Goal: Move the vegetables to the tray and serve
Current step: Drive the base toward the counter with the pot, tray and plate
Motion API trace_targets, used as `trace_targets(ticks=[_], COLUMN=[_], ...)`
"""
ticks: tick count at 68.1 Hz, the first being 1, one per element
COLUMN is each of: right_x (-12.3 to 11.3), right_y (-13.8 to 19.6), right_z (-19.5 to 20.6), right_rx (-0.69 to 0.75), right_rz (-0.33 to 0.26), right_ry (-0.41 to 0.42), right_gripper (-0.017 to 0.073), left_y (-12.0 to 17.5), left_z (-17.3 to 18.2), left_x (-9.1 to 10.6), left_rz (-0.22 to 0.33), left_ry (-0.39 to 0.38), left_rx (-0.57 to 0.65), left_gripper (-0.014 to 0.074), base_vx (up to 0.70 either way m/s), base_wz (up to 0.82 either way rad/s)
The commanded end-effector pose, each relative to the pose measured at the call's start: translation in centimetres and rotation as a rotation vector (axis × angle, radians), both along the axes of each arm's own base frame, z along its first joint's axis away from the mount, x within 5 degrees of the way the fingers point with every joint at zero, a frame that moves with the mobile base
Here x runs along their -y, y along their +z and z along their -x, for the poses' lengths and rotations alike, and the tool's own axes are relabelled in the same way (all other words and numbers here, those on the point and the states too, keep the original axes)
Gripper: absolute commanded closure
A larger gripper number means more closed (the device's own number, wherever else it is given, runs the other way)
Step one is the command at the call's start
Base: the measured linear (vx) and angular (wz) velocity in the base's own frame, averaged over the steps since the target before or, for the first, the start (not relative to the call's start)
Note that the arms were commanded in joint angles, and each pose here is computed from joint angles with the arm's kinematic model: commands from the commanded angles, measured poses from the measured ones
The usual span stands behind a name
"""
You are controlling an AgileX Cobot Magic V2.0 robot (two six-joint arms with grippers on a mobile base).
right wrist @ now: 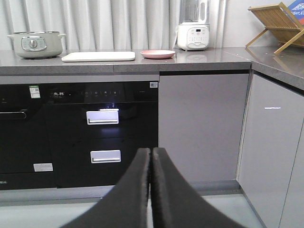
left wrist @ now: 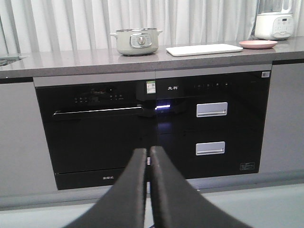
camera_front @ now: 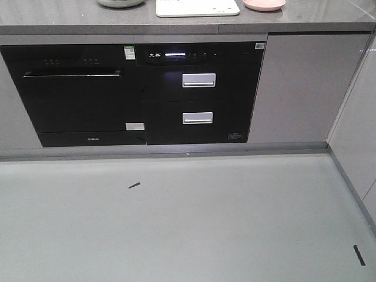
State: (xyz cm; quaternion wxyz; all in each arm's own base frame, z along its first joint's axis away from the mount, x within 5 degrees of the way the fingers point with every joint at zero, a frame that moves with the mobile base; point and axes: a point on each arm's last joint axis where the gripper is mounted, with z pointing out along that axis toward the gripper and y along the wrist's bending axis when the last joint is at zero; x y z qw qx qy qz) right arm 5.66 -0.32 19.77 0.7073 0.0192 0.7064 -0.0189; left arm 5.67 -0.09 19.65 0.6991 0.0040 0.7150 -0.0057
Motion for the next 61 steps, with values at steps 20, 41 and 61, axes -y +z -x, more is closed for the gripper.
trace_targets(ticks=[20, 41, 61], right_x=[-0.06, -0.06, -0.06], right_y=[0.24, 0.24, 0.24], right_z=[0.00, 0.00, 0.00], right_rx=[0.067, 0.067, 0.067], right_rz=[0.019, 0.019, 0.019], right_ry=[0.006, 0.006, 0.006], right_gripper=[0.0565, 0.0565, 0.0565], left_y=[-0.08, -0.08, -0.08], left_z=[0.02, 0.02, 0.02], left_x=[-0.05, -0.05, -0.05], left_rz=[0.005, 0.005, 0.005], left_ry=[0.007, 0.007, 0.007], left_rx=[0.066, 0.066, 0.066], left_gripper=[0.0599, 0.0599, 0.0599], base_vx=[0.15, 0.15, 0.12], base_wz=[-0.03, -0.03, -0.02])
